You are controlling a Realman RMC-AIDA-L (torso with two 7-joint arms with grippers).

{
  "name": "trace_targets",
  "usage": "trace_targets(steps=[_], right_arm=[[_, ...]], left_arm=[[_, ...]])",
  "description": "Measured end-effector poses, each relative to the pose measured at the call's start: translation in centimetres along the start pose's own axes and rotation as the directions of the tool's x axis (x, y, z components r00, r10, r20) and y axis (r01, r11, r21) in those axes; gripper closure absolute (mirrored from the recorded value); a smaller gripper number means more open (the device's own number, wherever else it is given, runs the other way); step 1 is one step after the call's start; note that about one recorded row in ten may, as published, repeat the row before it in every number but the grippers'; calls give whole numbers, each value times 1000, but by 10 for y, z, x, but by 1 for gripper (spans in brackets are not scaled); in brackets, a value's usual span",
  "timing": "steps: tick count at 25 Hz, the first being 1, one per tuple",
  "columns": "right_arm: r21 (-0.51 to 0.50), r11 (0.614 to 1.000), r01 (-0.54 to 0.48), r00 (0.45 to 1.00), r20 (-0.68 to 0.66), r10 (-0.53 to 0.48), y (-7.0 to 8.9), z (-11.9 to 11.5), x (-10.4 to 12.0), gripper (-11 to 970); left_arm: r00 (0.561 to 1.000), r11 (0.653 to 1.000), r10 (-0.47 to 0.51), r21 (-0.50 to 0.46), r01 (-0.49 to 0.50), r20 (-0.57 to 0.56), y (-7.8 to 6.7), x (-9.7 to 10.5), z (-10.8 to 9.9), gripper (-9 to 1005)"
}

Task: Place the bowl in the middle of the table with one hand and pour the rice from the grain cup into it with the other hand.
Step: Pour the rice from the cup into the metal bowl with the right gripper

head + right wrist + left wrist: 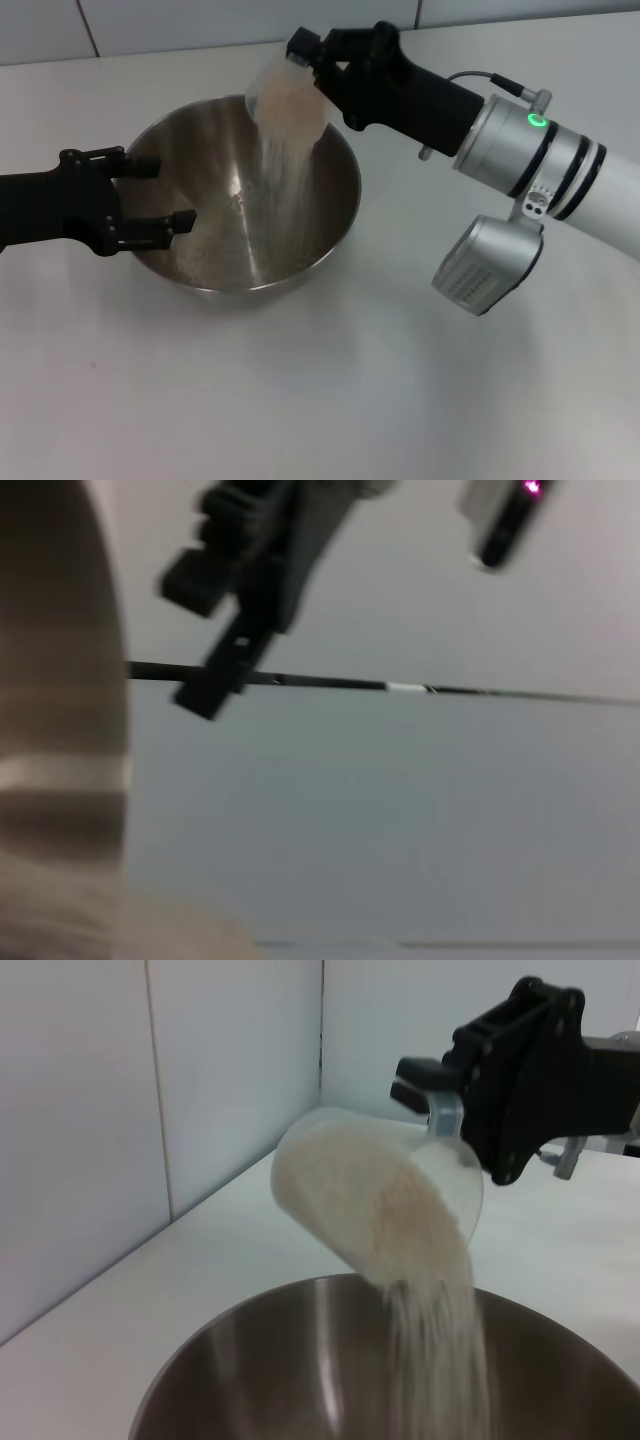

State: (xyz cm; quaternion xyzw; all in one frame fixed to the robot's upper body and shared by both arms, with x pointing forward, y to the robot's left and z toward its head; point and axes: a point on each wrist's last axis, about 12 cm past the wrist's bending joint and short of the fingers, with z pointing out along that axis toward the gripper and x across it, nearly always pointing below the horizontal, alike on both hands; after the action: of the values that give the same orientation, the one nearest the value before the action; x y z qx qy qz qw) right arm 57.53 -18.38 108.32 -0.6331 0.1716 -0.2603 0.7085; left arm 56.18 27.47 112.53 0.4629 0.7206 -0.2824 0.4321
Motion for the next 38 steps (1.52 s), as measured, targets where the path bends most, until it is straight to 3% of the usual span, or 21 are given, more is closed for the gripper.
trace_targets(steps=[6, 10, 13, 15, 16, 19, 20, 21, 26, 28, 30, 33, 34, 35, 36, 38], right_arm=[[-31, 985, 168, 985, 48, -167, 1, 7, -3, 943], [-21, 952, 305, 950, 76, -302, 1, 9, -5, 943], [-17, 936, 352, 933, 81, -350, 1, 10, -5, 943], [-32, 892, 452, 890, 88, -448, 2, 11, -4, 943], [-32, 892, 452, 890, 88, -448, 2, 11, -4, 943], [-44, 843, 537, 841, 115, -529, 5, 14, -5, 943], [-47, 810, 584, 807, 139, -574, 6, 15, -7, 942], [-47, 810, 584, 807, 139, -574, 6, 15, -7, 942], [-48, 729, 682, 722, 203, -662, 8, 22, -20, 942], [-39, 720, 693, 712, 197, -674, 7, 26, -25, 942], [-31, 740, 672, 733, 165, -659, 4, 28, -27, 942], [-31, 805, 593, 802, 112, -586, 2, 29, -28, 942], [-25, 844, 536, 842, 90, -532, 1, 30, -30, 942], [5, 914, 405, 913, 44, -405, -4, 30, -31, 942], [5, 914, 405, 913, 44, -405, -4, 30, -31, 942], [75, 981, 178, 984, 5, -179, -13, 29, -31, 942]], left_arm=[[1000, 1000, 5, 3, -5, 1, 1, -2, 1, 182], [1000, 1000, 10, 5, -10, -2, 1, -4, 2, 181], [1000, 1000, 15, 8, -15, -12, 2, -4, 3, 181], [1000, 1000, 18, 9, -18, -17, 2, -4, 3, 181], [1000, 1000, 20, 11, -19, -20, 2, -4, 4, 181], [1000, 1000, 19, 12, -19, -24, 2, -4, 4, 181], [1000, 1000, 19, 13, -19, -24, 2, -4, 4, 181], [1000, 1000, 19, 13, -18, -24, 2, -4, 4, 181], [1000, 1000, 19, 13, -19, -24, 2, -4, 4, 181], [1000, 1000, 18, 13, -18, -24, 2, -4, 4, 181], [1000, 1000, 18, 13, -17, -24, 2, -4, 4, 181], [1000, 1000, 17, 13, -17, -23, 2, -4, 5, 181], [1000, 1000, 17, 12, -16, -23, 2, -4, 4, 181], [1000, 1000, 15, 11, -15, -24, 1, -3, 4, 181], [1000, 1000, 14, 11, -14, -24, 1, -3, 4, 182], [1000, 1000, 12, 10, -12, -25, 1, -2, 3, 182]])
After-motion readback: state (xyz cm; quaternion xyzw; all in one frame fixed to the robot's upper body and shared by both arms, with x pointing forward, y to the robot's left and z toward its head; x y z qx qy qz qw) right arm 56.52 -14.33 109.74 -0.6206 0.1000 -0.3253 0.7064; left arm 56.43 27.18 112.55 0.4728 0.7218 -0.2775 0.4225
